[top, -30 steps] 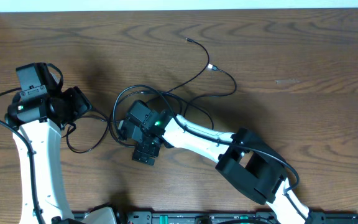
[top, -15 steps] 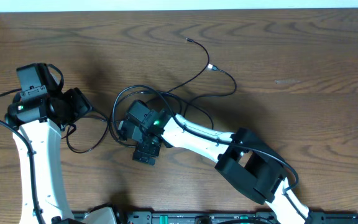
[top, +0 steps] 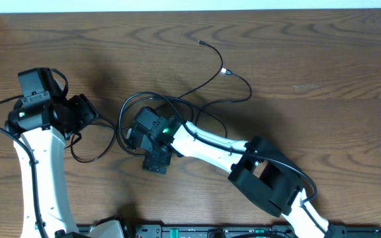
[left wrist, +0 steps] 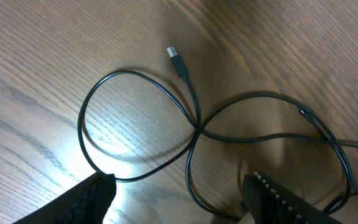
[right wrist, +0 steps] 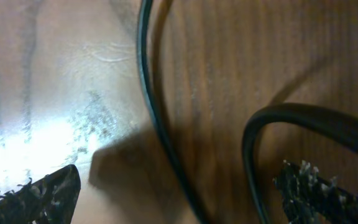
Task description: Untangle cables
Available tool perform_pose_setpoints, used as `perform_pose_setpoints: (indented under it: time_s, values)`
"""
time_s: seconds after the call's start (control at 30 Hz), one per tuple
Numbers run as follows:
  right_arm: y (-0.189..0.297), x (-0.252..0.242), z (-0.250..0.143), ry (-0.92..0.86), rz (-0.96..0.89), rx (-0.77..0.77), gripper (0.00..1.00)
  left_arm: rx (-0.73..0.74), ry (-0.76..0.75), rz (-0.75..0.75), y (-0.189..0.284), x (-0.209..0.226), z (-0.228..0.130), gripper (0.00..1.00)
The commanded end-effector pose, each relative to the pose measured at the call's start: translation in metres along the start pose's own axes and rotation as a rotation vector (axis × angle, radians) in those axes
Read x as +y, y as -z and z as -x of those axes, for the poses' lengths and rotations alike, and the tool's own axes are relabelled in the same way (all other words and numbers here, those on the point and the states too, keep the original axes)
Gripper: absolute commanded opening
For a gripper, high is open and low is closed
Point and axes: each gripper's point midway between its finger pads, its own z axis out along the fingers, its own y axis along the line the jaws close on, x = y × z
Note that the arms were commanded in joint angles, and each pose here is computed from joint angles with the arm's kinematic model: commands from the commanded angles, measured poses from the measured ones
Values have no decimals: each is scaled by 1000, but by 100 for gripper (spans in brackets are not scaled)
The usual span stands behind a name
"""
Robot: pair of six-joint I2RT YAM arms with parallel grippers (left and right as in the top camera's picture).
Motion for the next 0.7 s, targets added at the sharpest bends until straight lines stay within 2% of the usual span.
perform_pose_setpoints:
  time_s: [0.0,0.37,0.4,0.47,0.5,0.53,0.57,0.6,0.67]
  values:
    - [-70,10,-93,-86,55,274,99,9,7,-13,0,-1,-3,71]
    - [-78,11,-98,-83,65,282,99,9,7,-13,0,-1,-3,71]
    - [-78,11,-98,-83,64,281,96,9,7,-13,0,-1,-3,71]
    - [-78,7,-98,-81,44,283,80,9,7,-13,0,-1,-3,71]
    - [-78,4,-99,-81,32,286,63,9,7,-13,0,-1,-3,71]
    - [-78,3,-99,-82,26,288,54,9,7,-13,0,-1,-3,71]
    - [-78,1,-100,-82,18,292,32,9,7,-13,0,-1,-3,70]
    - [-77,-1,-102,-83,11,297,15,9,7,-13,0,-1,-3,71]
    - [-77,-4,-103,-92,4,300,1,9,7,-13,0,-1,-3,71]
